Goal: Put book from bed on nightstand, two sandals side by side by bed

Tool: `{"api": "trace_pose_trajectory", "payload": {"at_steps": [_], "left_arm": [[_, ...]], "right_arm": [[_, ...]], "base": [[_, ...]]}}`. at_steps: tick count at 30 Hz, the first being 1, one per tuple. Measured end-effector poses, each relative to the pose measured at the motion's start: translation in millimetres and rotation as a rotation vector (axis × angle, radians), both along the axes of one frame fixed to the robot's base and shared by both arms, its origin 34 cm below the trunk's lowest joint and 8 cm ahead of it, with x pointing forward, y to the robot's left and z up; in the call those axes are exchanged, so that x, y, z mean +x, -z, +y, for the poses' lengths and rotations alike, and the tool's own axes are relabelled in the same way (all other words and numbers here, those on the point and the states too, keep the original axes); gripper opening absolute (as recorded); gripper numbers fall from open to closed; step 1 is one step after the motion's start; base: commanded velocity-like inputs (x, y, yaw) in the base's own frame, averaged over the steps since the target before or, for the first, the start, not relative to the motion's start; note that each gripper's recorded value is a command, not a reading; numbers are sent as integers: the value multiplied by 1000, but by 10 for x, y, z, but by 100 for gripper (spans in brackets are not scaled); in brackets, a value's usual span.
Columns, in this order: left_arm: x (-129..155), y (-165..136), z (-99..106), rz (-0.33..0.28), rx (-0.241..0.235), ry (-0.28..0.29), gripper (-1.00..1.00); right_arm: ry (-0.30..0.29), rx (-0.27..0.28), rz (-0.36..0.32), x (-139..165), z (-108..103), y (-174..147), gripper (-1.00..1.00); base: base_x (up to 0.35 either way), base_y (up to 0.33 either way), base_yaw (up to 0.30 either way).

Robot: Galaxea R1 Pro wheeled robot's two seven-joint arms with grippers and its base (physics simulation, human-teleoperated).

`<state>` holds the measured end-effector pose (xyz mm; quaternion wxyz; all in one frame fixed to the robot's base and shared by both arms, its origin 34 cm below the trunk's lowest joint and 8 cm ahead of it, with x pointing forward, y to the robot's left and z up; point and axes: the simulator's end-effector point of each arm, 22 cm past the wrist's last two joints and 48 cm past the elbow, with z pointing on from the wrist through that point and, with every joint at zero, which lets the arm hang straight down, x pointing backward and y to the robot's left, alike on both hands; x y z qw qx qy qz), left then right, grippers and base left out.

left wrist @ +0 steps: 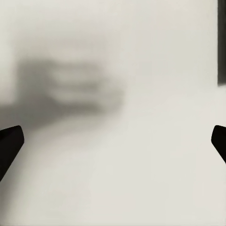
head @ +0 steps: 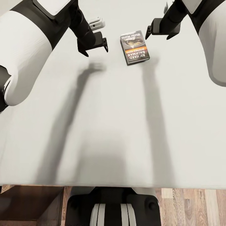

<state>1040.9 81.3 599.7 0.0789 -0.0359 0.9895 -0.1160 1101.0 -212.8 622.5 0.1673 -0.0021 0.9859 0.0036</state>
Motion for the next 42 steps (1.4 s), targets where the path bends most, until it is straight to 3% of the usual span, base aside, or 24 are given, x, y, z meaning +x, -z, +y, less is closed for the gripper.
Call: {"api": "trace_pose_trajectory", "payload": {"at_steps": [15, 29, 42], "left_arm": [[-48, 209, -5, 22, 0, 1, 100], [184, 26, -13, -25, -5, 0, 100], [180, 155, -20, -14, -7, 0, 100]], "right_arm": [[-1, 6, 23, -44, 29, 224, 100], [-11, 11, 28, -30, 109, 338, 100], [-13, 6, 39, -39, 104, 482, 100]], "base": [[0, 0, 0], [0, 0, 0], [0, 0, 0]]}}
